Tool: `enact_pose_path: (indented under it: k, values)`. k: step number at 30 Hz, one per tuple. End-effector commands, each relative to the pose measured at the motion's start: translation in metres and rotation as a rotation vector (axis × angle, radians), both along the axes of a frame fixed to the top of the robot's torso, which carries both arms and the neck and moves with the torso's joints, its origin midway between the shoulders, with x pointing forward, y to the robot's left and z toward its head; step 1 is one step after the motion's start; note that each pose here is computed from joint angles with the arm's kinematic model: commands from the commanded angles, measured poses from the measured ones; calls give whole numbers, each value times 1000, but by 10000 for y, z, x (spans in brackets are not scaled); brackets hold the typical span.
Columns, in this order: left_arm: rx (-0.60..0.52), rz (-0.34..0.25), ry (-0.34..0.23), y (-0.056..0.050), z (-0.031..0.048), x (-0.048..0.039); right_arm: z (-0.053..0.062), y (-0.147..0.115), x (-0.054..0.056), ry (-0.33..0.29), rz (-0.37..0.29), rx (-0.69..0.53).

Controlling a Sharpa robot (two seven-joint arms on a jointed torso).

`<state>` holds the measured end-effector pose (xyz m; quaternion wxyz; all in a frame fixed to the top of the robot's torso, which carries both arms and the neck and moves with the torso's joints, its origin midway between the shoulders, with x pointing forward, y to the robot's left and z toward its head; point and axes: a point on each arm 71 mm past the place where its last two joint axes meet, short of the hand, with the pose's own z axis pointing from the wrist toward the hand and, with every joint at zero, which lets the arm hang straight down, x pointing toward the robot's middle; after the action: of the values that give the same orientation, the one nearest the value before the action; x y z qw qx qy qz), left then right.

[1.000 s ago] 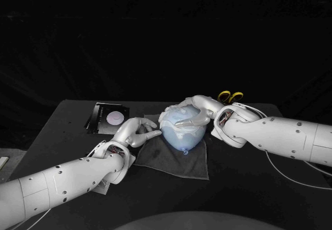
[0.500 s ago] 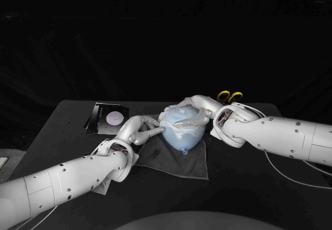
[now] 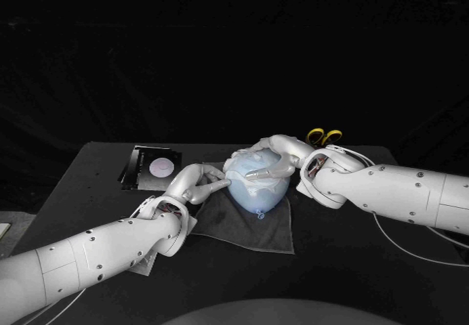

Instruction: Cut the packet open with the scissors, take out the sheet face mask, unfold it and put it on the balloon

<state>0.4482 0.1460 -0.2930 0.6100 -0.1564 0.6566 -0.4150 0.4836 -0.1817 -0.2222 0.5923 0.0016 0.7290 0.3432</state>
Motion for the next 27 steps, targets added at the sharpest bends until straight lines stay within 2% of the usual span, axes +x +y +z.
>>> enact_pose_path:
  k: [1,13,27]
  values:
    - [3,-9,38,-27,-13,5,-113,-20,-32,60,1,-41]
    - [-10,-11,32,-50,4,-10,-112,-23,-33,60,0,-41]
    - [-72,20,-34,-24,72,-22,-112,-29,-34,61,-1,-41]
